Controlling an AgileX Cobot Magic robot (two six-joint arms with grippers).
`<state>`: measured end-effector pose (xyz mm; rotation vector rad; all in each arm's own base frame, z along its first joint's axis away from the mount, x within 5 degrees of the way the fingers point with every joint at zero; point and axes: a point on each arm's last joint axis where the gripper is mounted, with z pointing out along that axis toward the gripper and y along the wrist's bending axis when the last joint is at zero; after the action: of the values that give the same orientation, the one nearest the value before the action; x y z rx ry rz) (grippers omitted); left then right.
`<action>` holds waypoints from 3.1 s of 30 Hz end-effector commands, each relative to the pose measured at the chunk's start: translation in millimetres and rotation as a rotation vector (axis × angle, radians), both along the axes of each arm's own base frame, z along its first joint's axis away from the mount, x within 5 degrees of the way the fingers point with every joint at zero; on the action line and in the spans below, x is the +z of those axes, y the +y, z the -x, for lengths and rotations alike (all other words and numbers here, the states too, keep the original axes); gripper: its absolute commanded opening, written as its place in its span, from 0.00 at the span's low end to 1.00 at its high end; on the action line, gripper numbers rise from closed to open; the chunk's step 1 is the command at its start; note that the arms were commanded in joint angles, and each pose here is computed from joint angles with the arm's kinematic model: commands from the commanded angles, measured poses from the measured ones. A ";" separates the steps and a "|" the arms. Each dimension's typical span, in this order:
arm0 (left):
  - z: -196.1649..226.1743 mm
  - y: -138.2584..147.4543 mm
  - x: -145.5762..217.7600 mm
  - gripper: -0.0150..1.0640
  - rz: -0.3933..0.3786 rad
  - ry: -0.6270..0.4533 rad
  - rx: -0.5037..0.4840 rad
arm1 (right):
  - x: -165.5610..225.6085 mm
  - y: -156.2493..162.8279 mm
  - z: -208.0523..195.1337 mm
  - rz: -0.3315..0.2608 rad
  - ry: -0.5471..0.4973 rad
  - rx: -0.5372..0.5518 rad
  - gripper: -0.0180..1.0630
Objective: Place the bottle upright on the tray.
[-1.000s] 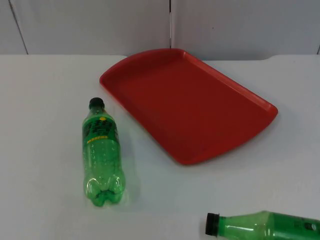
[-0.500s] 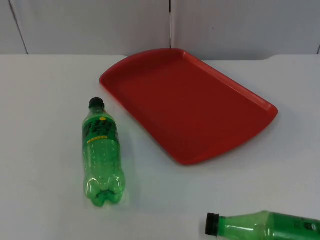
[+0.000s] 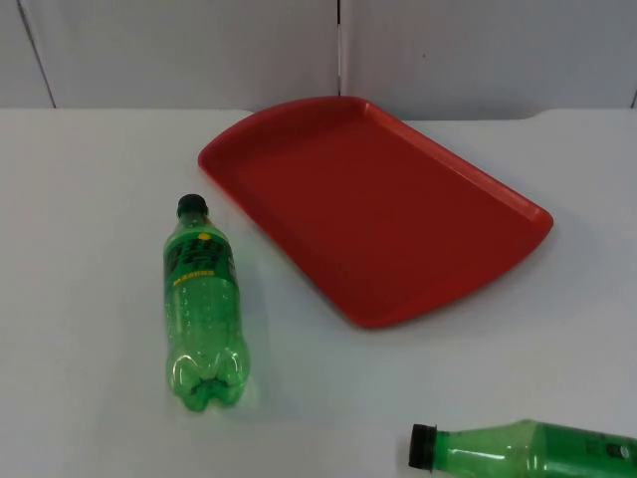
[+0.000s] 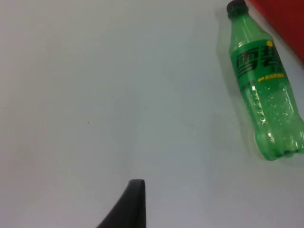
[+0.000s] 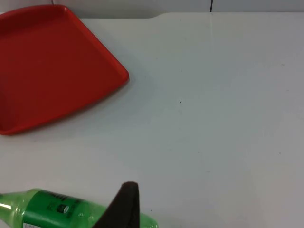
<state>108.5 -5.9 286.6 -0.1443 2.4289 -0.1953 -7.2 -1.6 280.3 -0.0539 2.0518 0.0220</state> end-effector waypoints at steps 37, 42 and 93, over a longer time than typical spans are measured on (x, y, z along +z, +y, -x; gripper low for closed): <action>-185.6 0.8 13.7 0.99 0.076 0.166 -0.093 | -0.3 -0.1 0.2 -0.001 -0.005 -0.009 0.99; -201.6 -18.3 0.6 0.99 0.071 0.209 -0.157 | -0.3 -0.1 0.2 -0.001 -0.005 -0.009 0.99; -290.8 -119.9 -176.8 0.99 0.067 0.638 0.029 | -0.3 -0.1 0.2 -0.001 -0.005 -0.009 0.99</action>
<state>397.7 -122.9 110.9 -0.3090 3.0664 -0.2271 -7.2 -1.6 280.3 -0.0520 2.0519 0.0232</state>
